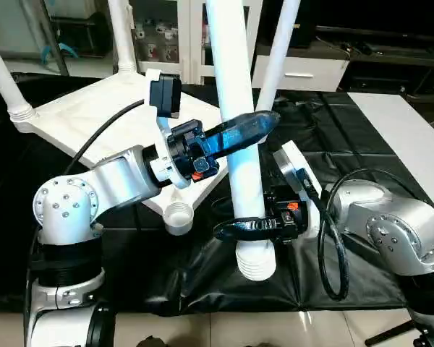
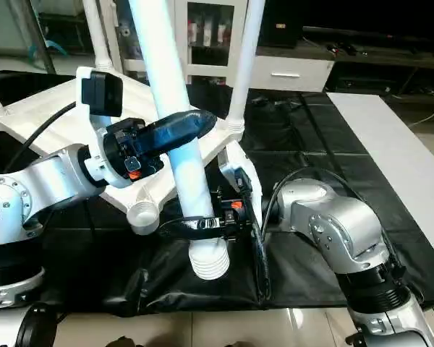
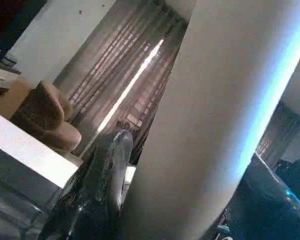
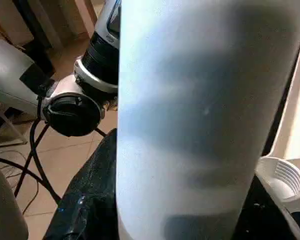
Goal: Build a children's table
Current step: Pick table leg
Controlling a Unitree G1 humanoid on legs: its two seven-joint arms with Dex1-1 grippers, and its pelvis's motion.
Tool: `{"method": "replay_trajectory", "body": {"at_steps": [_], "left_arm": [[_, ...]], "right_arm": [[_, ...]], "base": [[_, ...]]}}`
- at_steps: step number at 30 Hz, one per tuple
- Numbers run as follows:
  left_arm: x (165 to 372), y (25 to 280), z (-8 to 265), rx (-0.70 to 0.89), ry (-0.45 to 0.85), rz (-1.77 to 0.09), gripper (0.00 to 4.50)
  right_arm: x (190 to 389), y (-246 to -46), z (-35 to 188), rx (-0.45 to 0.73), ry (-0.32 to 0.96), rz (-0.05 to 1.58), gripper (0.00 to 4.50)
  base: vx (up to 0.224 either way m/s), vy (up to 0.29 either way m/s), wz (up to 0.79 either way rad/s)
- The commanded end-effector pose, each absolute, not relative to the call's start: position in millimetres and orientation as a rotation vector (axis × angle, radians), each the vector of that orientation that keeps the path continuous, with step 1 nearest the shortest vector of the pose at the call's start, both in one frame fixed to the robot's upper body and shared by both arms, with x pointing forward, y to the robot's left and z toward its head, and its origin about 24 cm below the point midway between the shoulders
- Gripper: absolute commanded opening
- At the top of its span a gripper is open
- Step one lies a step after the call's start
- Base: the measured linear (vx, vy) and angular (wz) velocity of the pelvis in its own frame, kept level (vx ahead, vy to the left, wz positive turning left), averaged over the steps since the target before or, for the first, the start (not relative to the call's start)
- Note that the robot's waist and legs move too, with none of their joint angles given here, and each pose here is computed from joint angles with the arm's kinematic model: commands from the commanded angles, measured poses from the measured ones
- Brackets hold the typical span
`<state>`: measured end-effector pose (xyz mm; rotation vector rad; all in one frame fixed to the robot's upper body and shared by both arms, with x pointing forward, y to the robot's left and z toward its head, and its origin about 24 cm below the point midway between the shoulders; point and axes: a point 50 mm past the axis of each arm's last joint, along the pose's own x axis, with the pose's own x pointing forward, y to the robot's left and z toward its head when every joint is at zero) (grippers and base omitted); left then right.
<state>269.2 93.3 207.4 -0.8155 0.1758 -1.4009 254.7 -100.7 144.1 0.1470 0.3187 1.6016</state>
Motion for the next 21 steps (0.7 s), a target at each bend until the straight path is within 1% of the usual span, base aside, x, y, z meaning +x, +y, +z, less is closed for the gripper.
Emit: {"method": "replay_trajectory", "body": {"at_steps": [1,5,6,7,8,9,10,11,12,15,16,17,18,21], "left_arm": [[276,99,209,-0.844,0.165,-1.354,2.38],[285,101,206,-0.844,0.159,-1.256,2.32],[287,101,206,-0.818,0.154,-1.229,2.30],[289,100,205,-0.781,0.146,-1.188,2.30],[291,100,205,-0.757,0.141,-1.161,2.29],[294,100,206,-0.712,0.122,-1.109,2.27],[297,100,207,-0.694,0.108,-1.071,2.16],[299,100,209,-0.689,0.097,-1.045,2.16],[305,100,214,-0.679,0.060,-0.964,2.06],[308,99,218,-0.674,0.035,-0.913,1.90],[309,99,220,-0.660,0.024,-0.891,1.90],[310,98,220,-0.649,0.020,-0.879,1.86],[310,95,221,-0.596,0.003,-0.850,1.84],[308,89,221,-0.457,-0.029,-0.807,1.83]], "right_arm": [[254.9,-101.1,149,0.094,0.304,1.605,1.84],[257.1,-99.4,148,0.077,0.302,1.587,1.84],[258.2,-99.0,148,0.075,0.299,1.576,2.40],[261.8,-98.3,148,0.060,0.284,1.536,2.40],[264.3,-97.9,148,0.049,0.274,1.508,2.54],[270.6,-96.1,147,0.026,0.252,1.445,2.57],[276.9,-94.0,147,0.009,0.234,1.380,2.73],[280.1,-92.7,146,0.005,0.232,1.346,2.73],[289.2,-88.9,143,-0.001,0.235,1.251,2.87],[294.2,-85.2,140,-0.011,0.241,1.201,3.18],[296.3,-83.2,139,-0.010,0.240,1.179,3.18],[297.8,-81.9,139,-0.006,0.239,1.163,3.30],[302.9,-75.8,137,0.008,0.238,1.105,3.43],[317.3,-64.9,134,-0.001,0.227,0.933,3.47]], "base": [[0.000,0.000,0.00],[0.000,0.000,0.00],[0.000,0.000,0.00],[0.000,0.000,0.00],[0.000,0.000,0.00],[0.000,0.000,0.00],[0.000,0.000,0.00],[0.000,0.000,0.00],[0.000,0.000,0.00],[0.000,0.000,0.00],[0.000,0.000,0.00],[0.000,0.000,0.00],[0.000,0.000,0.00],[0.000,0.000,0.00]]}}
